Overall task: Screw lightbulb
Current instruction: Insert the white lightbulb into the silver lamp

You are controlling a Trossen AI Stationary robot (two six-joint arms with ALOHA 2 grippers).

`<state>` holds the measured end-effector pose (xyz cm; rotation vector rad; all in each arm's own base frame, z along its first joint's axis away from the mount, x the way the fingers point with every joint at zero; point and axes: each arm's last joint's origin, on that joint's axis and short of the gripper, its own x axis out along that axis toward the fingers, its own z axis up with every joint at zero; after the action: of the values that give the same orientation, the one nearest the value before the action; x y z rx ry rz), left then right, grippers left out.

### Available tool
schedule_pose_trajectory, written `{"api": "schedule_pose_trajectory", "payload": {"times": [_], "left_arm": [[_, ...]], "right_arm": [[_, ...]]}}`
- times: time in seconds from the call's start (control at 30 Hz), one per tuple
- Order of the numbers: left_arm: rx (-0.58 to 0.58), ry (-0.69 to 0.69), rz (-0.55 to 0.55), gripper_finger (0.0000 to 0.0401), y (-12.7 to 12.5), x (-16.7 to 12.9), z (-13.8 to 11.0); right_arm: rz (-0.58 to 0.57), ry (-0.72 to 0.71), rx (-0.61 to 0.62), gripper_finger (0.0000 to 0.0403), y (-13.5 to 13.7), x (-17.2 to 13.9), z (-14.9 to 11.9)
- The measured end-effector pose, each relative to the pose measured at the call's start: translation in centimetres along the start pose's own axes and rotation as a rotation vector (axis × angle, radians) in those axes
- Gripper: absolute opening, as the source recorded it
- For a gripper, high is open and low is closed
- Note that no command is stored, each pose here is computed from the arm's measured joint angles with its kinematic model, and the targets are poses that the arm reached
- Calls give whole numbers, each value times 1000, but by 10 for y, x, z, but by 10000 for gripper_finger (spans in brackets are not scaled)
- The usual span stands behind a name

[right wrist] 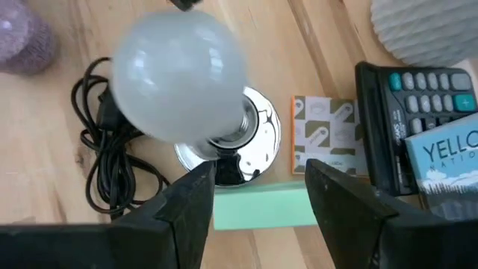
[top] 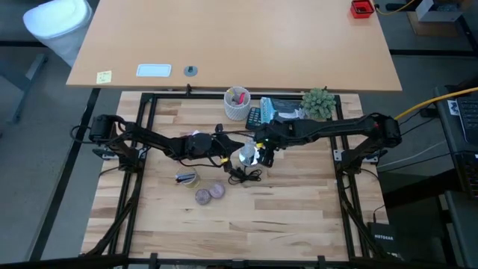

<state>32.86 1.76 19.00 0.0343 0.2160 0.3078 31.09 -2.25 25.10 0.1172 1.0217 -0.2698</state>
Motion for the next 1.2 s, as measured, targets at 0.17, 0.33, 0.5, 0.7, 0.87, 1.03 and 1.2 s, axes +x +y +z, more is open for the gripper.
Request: {"api": "schedule_pose_trajectory", "payload": {"times": [0.17,0.33,0.5,0.7,0.87,1.03,1.2], "left_arm": [[15,-15,9,1,0,3,7],[25,30,9,1,0,3,3],[26,34,9,1,0,3,3],[27,34,9,1,0,3,3],[38,35,8,1,0,3,3],[154,50,35,1,1,3,1],[108,93,118,2,15,6,-2]], "right_arm": [[-1,6,-1,216,0,-2,-1],[-2,10,-2,216,0,-2,-1],[-2,10,-2,216,0,-2,-1],[-2,10,-2,216,0,-2,-1],[-1,10,-3,216,0,-2,-1],[-1,10,-3,216,0,-2,-1],[-3,13,-1,216,0,0,-1]]}}
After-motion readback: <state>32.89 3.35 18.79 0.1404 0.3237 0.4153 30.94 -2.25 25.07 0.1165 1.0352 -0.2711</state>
